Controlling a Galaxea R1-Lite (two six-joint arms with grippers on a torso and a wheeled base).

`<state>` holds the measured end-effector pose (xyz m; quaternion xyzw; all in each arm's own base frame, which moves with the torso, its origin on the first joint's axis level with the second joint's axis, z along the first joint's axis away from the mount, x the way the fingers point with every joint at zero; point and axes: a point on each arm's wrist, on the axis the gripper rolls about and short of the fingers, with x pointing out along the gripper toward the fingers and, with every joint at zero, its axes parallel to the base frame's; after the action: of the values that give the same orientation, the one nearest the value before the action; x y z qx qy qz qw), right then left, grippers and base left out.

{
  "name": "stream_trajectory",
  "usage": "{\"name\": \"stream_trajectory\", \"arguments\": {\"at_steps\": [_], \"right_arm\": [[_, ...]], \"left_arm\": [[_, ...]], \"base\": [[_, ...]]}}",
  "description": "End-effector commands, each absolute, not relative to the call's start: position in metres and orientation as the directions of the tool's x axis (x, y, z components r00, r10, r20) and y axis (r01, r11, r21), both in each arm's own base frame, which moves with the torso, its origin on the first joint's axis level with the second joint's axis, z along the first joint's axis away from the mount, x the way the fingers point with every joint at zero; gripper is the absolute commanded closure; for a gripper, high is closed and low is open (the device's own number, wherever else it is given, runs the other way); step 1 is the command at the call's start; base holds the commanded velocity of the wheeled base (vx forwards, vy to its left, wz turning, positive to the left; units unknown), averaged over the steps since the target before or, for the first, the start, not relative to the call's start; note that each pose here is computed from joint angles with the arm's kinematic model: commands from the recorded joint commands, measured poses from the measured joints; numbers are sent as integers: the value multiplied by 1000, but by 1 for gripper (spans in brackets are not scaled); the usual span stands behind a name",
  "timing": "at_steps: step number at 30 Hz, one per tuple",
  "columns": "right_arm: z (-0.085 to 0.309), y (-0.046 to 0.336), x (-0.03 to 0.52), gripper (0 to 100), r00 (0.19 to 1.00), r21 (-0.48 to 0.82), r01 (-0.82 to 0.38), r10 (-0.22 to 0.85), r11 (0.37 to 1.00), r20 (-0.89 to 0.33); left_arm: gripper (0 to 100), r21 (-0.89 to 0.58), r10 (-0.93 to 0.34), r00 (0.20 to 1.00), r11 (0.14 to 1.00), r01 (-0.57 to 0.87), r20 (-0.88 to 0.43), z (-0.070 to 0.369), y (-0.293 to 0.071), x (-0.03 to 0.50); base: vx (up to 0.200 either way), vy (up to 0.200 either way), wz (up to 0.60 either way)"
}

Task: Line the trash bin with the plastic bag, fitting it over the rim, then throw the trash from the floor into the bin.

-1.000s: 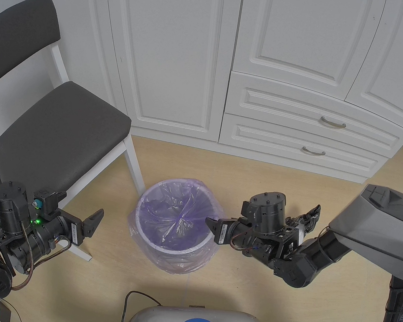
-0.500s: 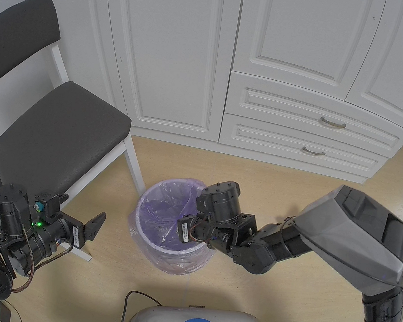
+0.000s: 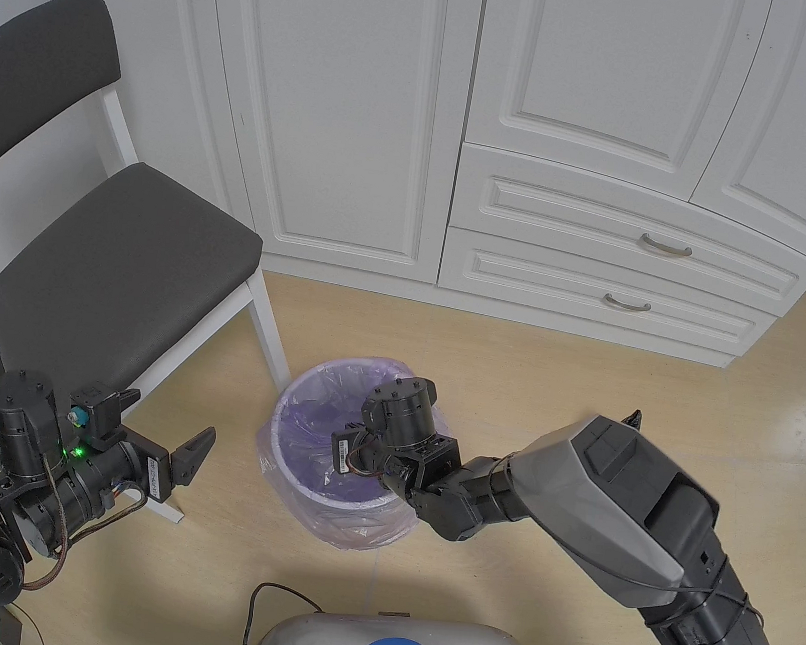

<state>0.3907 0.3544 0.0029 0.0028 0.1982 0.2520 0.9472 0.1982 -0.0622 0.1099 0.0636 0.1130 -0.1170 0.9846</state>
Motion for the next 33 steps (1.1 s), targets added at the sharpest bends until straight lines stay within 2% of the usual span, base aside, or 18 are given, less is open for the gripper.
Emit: {"name": "stream_trajectory", "arguments": {"at_steps": [1, 14, 22, 30, 33], "right_arm": [[-37, 356, 410, 100, 811, 115, -450, 459, 886, -362], [-59, 344, 416, 100, 797, 64, -431, 413, 900, -441], [-53, 345, 421, 100, 773, 24, -436, 388, 899, -501], [-64, 343, 419, 100, 724, -41, -471, 360, 881, -588], [-65, 342, 417, 100, 700, -78, -519, 371, 851, -610]], "left_arm": [[0, 95, -218, 952, 965, 243, -217, 112, -62, 198], [0, 93, -221, 957, 966, 242, -190, 113, -62, 197], [0, 93, -221, 956, 966, 242, -191, 113, -62, 197], [0, 93, -221, 956, 966, 242, -196, 112, -62, 198], [0, 95, -220, 955, 965, 243, -200, 111, -62, 198]], "base": [[0, 0, 0], [0, 0, 0], [0, 0, 0], [0, 0, 0], [0, 0, 0]]}}
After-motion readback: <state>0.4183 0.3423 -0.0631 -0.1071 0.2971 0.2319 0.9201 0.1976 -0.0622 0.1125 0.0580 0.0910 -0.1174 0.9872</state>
